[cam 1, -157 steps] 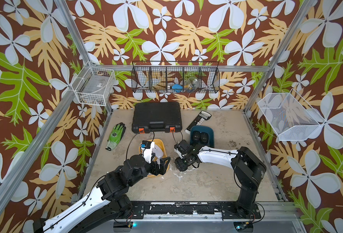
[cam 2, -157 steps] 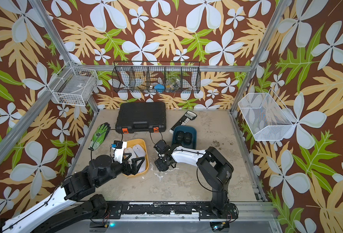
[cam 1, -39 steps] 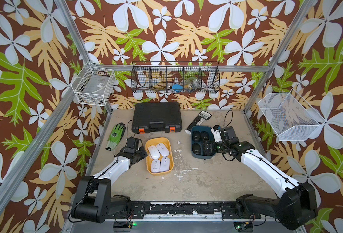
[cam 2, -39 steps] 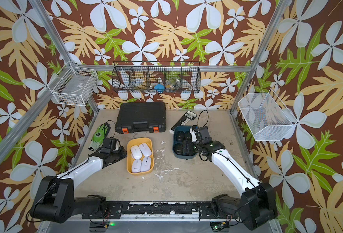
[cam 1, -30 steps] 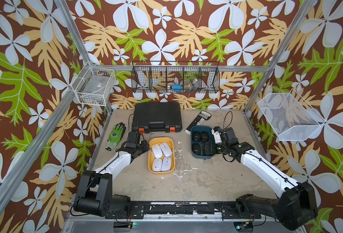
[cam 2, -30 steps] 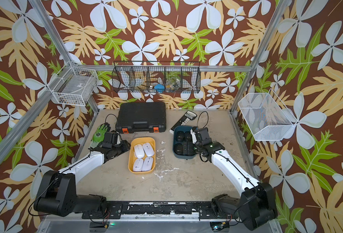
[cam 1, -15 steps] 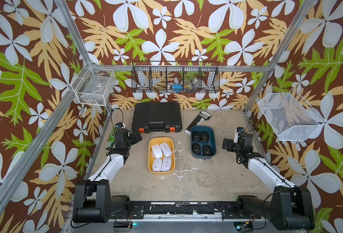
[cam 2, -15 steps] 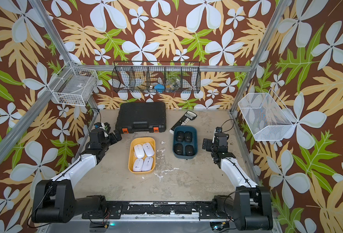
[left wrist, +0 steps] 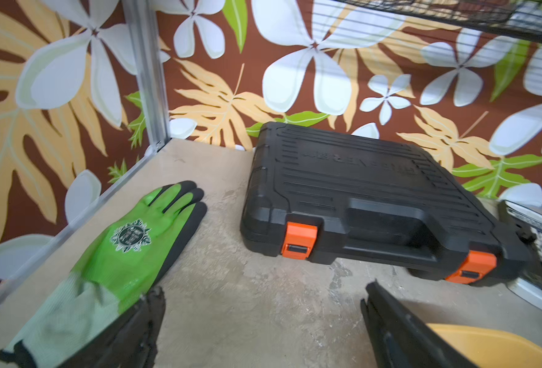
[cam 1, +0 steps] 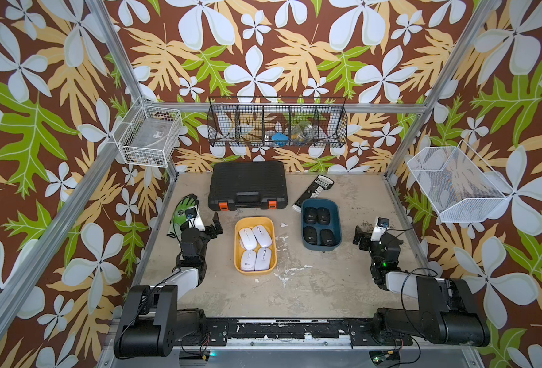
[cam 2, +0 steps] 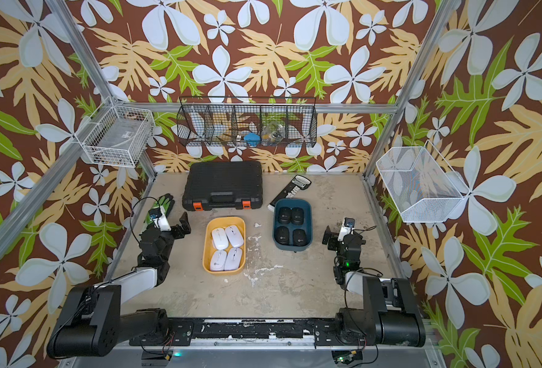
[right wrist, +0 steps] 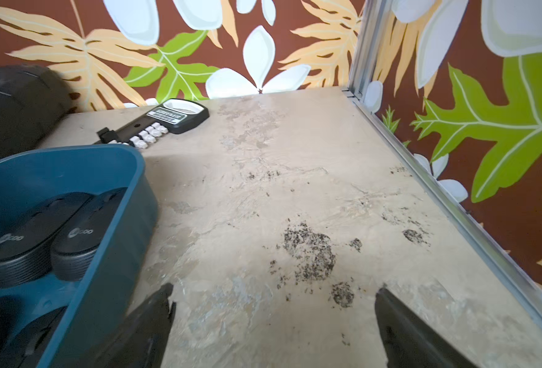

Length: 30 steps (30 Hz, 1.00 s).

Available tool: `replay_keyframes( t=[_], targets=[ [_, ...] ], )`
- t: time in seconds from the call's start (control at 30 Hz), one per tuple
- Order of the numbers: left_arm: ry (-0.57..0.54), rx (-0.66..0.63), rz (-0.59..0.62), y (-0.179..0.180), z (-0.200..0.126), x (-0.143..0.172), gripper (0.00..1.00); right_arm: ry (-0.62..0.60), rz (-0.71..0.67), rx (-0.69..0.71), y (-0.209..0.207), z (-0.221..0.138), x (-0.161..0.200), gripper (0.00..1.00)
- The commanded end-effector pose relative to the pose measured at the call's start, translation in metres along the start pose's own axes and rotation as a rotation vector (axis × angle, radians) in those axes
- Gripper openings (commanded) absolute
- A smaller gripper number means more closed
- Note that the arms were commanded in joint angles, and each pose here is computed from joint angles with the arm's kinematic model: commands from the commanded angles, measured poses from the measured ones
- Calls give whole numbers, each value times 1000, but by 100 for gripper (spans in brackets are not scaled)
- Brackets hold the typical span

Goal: Place the mice by color into the storage box
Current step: Reset both arms

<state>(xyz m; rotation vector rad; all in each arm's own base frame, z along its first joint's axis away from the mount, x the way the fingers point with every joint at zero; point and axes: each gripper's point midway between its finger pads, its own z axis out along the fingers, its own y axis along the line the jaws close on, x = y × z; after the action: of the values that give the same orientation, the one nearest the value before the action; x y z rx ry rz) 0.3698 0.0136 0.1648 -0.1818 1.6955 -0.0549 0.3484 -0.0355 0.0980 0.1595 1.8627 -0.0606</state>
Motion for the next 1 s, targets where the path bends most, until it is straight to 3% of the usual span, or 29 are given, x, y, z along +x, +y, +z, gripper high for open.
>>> replay_keyframes(
  t=[0.0, 0.17, 0.27, 0.97],
  targets=[
    [-56, 93, 51, -17, -11, -7, 100, -206, -6, -63, 12, -9, -41, 100],
    [-44, 156, 160, -39, -20, 27, 100, -193, -76, -75, 27, -4, -30, 100],
    [-49, 91, 139, -27, -18, 34, 100, -198, -79, -47, 25, -2, -30, 100],
    [-28, 41, 93, -14, -9, 37, 100, -165, -84, -18, 23, 3, -28, 100]
  ],
)
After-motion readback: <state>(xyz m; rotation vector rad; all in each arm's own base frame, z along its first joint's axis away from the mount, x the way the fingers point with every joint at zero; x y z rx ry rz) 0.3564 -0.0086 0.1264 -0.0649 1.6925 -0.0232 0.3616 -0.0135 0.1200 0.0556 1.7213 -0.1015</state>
